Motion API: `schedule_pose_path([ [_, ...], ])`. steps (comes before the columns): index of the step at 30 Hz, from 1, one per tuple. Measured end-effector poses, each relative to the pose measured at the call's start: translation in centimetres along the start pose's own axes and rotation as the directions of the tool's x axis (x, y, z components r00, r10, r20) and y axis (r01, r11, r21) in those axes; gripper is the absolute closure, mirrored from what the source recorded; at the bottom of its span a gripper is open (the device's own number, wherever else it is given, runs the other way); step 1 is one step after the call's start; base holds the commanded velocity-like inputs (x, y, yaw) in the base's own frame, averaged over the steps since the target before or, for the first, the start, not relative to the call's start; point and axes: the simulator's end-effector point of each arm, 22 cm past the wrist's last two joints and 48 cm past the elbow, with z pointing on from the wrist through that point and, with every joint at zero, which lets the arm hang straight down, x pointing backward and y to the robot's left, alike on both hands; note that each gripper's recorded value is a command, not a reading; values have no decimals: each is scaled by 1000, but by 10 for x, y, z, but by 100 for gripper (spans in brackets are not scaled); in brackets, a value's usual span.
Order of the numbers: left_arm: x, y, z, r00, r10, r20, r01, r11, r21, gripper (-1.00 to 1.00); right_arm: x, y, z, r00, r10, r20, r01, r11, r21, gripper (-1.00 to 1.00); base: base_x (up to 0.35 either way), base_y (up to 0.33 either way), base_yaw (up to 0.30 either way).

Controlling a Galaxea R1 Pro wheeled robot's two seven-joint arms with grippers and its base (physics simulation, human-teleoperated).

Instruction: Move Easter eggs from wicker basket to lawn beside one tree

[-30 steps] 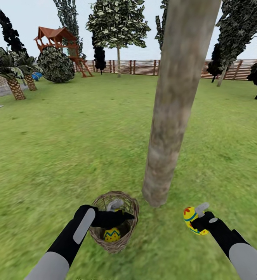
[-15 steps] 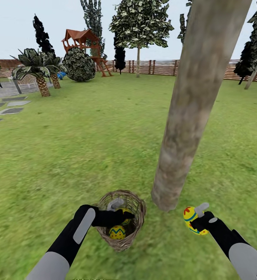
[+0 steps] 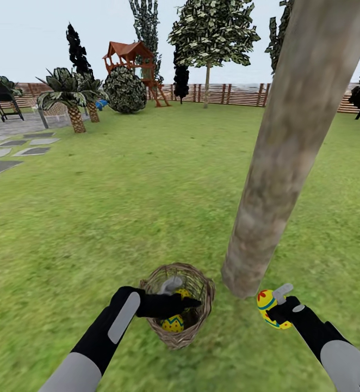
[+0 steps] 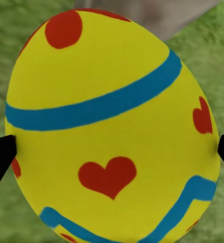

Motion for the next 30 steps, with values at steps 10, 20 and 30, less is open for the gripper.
schedule_pose_path([
  [10, 0, -37, 4, 993, 120, 21, -121, 988, 100, -100, 34, -5, 16, 999, 7, -50, -2, 996, 94, 100, 0, 0, 0],
  [20, 24, -113, 11, 964, 266, 25, -263, 929, 262, -100, 32, 31, 32, 997, 55, -45, -45, 979, 198, 100, 0, 0, 0],
  [30, 27, -177, -11, 941, 316, 121, -337, 843, 420, -100, 26, 20, 43, 998, 57, -21, -49, 962, 268, 100, 0, 0, 0],
])
